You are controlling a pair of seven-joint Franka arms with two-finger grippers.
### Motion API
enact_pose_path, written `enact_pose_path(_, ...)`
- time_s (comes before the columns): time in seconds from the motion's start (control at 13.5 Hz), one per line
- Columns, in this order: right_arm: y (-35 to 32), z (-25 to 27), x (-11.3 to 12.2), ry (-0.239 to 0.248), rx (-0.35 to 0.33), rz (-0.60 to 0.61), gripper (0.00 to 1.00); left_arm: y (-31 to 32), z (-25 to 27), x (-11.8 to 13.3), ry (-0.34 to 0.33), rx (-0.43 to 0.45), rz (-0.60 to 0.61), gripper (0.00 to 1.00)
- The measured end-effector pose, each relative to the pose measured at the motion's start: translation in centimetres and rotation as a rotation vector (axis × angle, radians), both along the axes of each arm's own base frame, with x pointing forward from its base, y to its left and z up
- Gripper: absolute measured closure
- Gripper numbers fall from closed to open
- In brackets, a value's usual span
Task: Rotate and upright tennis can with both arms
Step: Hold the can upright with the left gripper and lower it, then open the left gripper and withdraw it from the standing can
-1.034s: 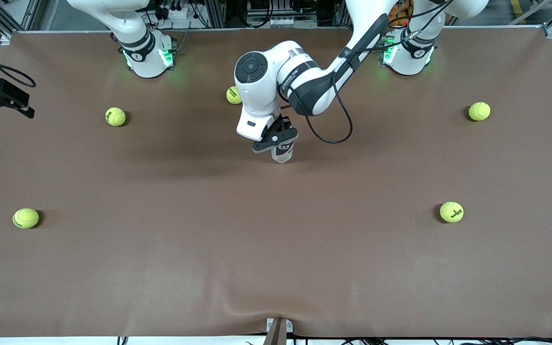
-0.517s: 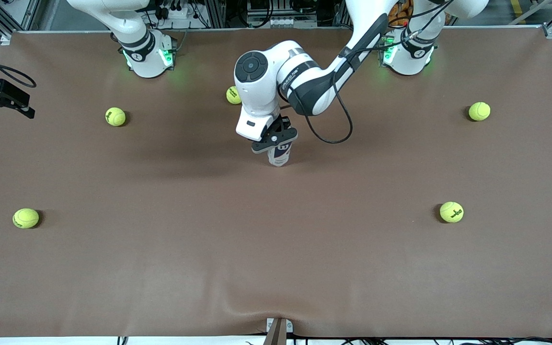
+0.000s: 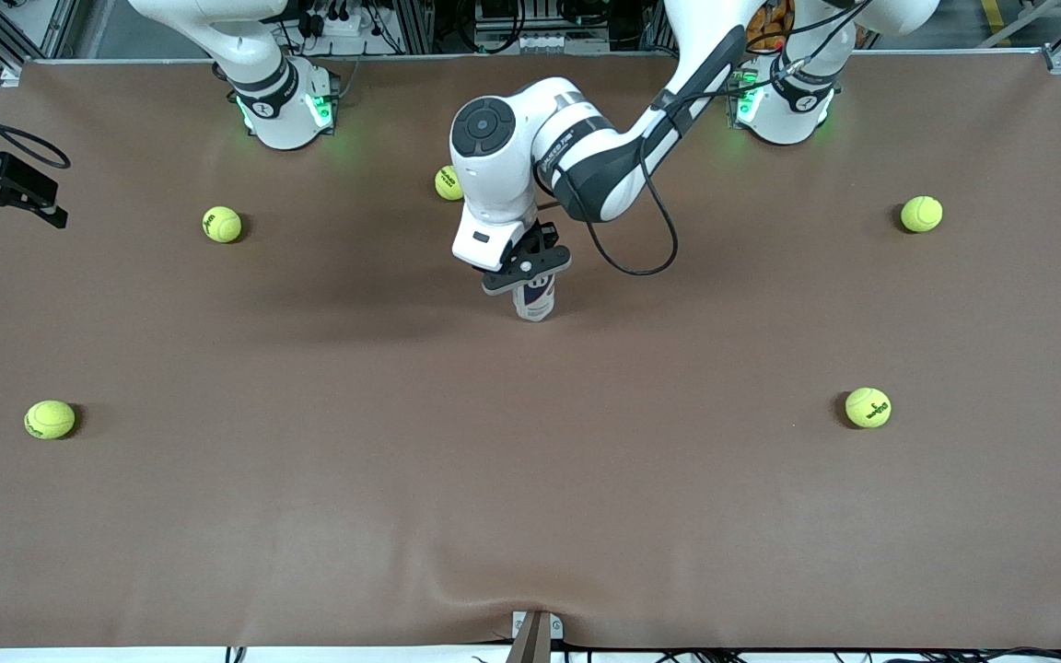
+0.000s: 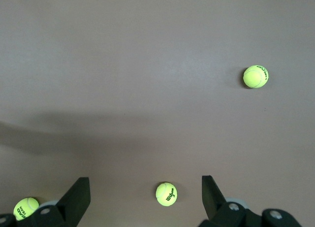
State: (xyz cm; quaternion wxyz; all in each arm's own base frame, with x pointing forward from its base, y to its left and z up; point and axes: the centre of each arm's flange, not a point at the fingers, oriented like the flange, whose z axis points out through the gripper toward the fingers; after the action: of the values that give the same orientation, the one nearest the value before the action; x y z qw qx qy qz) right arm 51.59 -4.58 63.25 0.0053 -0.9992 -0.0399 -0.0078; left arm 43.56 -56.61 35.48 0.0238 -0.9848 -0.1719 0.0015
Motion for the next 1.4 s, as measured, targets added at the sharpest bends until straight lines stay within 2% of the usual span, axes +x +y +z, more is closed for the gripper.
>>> enact_pose_path(0.07,0.0,0.0,0.0,-0.001,0.0,0.0,0.0,-0.1,0.2,0.1,-0.003,-0.004,0.007,0.59)
enact_pose_path(0.15,0.0,0.0,0.0,-0.004,0.0,0.0,0.0,-0.1,0.6,0.1,-0.008,-0.009,0.019,0.54)
enact_pose_path(0.44,0.0,0.1,0.2,-0.019,-0.002,0.001,0.0,-0.2,2.8,0.4,-0.033,-0.037,0.034,0.15)
enact_pose_path(0.59,0.1,0.1,0.3,-0.021,-0.002,0.002,0.0,0.0,3.7,0.6,-0.042,-0.047,0.037,0.0)
enact_pose_path(0.74,0.2,0.1,0.3,-0.021,-0.002,0.004,0.0,0.9,4.6,1.6,-0.053,-0.055,0.054,0.0)
enact_pose_path(1.4,0.9,-0.1,0.4,-0.019,-0.002,0.017,0.0,9.7,9.7,9.8,-0.113,-0.089,0.132,0.0)
